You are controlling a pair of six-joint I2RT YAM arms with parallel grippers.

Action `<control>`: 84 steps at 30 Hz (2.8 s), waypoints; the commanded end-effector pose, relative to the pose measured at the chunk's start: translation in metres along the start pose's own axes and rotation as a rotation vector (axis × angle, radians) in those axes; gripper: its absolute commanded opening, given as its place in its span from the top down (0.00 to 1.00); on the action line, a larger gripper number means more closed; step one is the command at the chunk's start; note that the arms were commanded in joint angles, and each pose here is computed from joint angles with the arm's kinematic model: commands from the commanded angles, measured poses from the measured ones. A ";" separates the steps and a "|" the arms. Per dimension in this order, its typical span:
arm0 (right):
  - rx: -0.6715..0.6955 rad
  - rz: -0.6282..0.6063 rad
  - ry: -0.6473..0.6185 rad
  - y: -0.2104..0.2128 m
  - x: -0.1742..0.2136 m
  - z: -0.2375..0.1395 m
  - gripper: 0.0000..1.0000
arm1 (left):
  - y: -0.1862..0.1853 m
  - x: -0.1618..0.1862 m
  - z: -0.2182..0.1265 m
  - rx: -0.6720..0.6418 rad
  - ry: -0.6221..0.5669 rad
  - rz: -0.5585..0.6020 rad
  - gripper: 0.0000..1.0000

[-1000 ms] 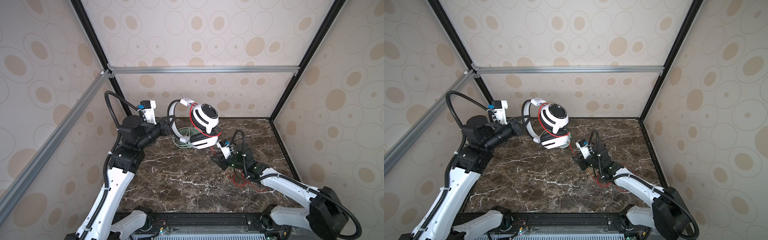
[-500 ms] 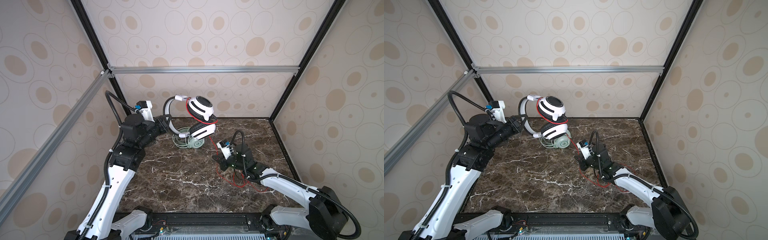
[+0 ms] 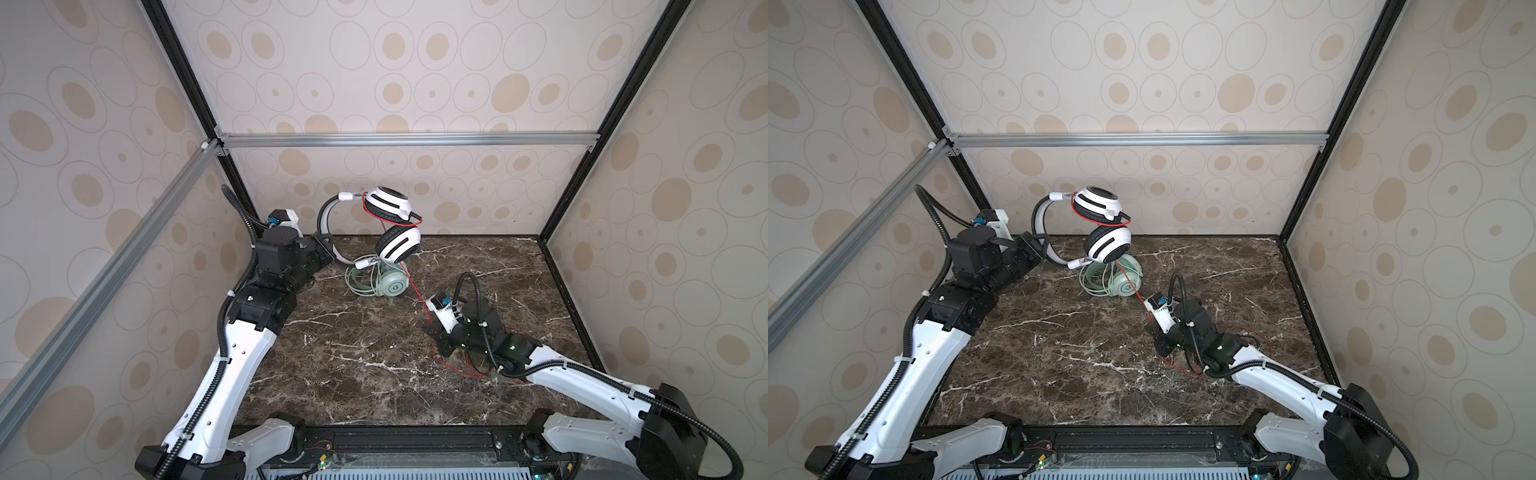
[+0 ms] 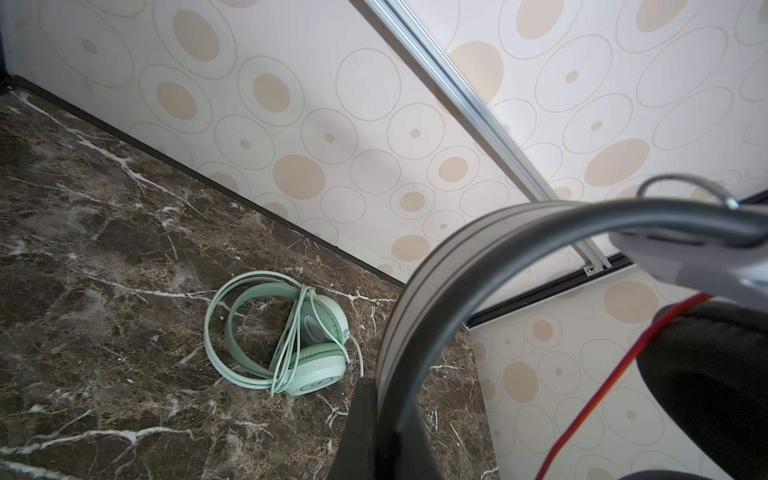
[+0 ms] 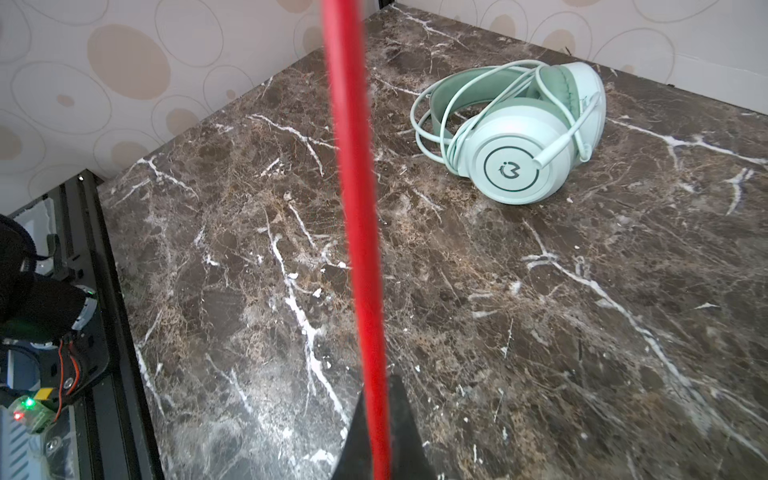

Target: Wrap the headphones

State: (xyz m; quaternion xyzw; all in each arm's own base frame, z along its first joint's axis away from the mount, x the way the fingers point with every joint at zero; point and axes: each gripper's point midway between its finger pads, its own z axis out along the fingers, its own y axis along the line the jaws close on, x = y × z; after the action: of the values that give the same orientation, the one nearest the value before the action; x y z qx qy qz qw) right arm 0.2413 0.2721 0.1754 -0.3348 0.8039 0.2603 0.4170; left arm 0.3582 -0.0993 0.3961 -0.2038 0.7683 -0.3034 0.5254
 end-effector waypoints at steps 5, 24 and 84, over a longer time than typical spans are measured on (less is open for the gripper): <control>-0.026 -0.080 0.030 0.026 -0.004 -0.008 1.00 | 0.005 -0.022 0.002 -0.035 -0.115 -0.039 1.00; -0.146 -0.313 0.003 0.113 -0.056 -0.020 1.00 | 0.052 -0.011 0.016 -0.237 -0.126 0.103 1.00; 0.148 -0.345 0.191 0.003 -0.151 -0.045 1.00 | 0.018 0.116 -0.025 0.078 0.323 0.892 1.00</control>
State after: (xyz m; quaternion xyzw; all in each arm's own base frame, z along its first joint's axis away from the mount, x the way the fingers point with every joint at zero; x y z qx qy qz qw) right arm 0.2802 0.2928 0.3232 -0.4772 0.7824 0.0646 0.3949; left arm 0.3007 -0.1424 0.2921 0.2032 0.8604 -0.0678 0.4625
